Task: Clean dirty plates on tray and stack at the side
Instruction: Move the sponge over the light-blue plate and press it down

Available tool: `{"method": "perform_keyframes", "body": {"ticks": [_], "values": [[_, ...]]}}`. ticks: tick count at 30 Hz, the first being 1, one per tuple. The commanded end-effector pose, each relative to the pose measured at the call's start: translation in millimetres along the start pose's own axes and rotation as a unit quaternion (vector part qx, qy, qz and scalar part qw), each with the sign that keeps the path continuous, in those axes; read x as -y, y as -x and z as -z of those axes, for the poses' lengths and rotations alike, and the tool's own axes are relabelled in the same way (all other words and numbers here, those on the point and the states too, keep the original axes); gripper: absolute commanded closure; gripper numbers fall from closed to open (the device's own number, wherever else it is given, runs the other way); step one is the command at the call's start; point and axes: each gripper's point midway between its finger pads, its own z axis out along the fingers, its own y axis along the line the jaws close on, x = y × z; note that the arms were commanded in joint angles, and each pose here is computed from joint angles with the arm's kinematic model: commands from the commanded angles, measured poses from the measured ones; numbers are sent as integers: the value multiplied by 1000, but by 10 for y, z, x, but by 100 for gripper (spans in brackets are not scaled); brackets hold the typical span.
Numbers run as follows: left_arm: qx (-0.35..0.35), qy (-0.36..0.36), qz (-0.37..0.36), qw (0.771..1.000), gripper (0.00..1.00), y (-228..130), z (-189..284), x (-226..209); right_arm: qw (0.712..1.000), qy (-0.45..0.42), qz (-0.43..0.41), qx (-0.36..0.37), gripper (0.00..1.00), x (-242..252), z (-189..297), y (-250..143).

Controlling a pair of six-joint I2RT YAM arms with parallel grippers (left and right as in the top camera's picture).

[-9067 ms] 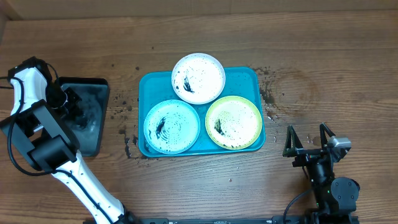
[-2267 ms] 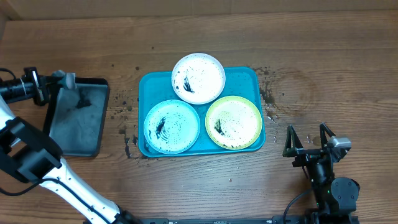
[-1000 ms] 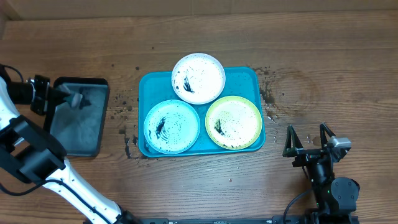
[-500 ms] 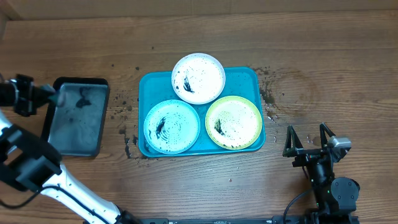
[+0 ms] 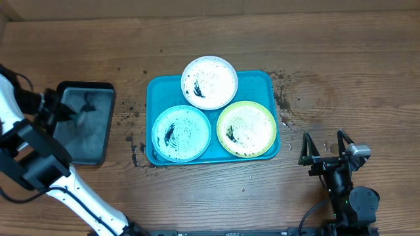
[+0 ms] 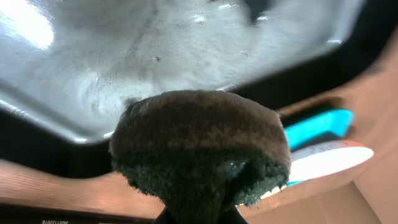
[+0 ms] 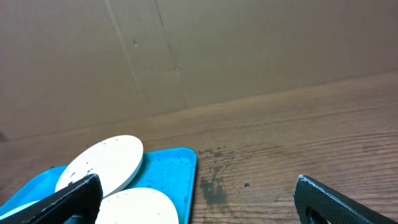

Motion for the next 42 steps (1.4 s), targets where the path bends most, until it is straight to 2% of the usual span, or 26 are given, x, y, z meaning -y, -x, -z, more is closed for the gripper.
{"method": "perform_keyframes", "body": {"ticks": [1, 5, 7, 11, 15, 18, 22, 26, 30, 39, 40, 42], "values": [[122, -66, -73, 988, 96, -191, 848, 358, 1000, -1, 2, 1, 0, 7, -3, -22], [189, -92, -132, 969, 96, -605, 1311, 550, 1000, -1, 2, 1, 0, 7, -3, -22], [221, -98, -200, 950, 96, -1010, 1496, 702, 1000, -1, 2, 1, 0, 7, -3, -22], [232, -104, -269, 929, 96, -1527, 1533, 900, 1000, -1, 2, 1, 0, 7, -3, -22], [203, -82, -348, 912, 96, -2016, 1254, 1104, 1000, -1, 2, 1, 0, 7, -3, -22], [162, -14, -395, 904, 96, -2283, 773, 1152, 1000, -1, 2, 1, 0, 8, -3, -23], [87, 93, -438, 890, 96, -2557, 22, 973, 1000, -1, 2, 1, 0, 7, -3, -22], [55, 153, -458, 874, 96, -2622, -670, 870, 1000, -1, 2, 1, 0, 7, -3, -22], [45, 164, -479, 861, 96, -2613, -1321, 779, 1000, -1, 2, 1, 0, 7, -3, -22], [60, 142, -515, 843, 95, -2505, -2007, 677, 1000, -1, 2, 1, 0, 7, -3, -22], [59, 142, -516, 843, 93, -2499, -2036, 658, 1000, -1, 2, 1, 0, 7, -3, -22], [59, 145, -515, 843, 74, -2478, -2068, 617, 1000, -1, 2, 1, 0, 7, -3, -22]]}}
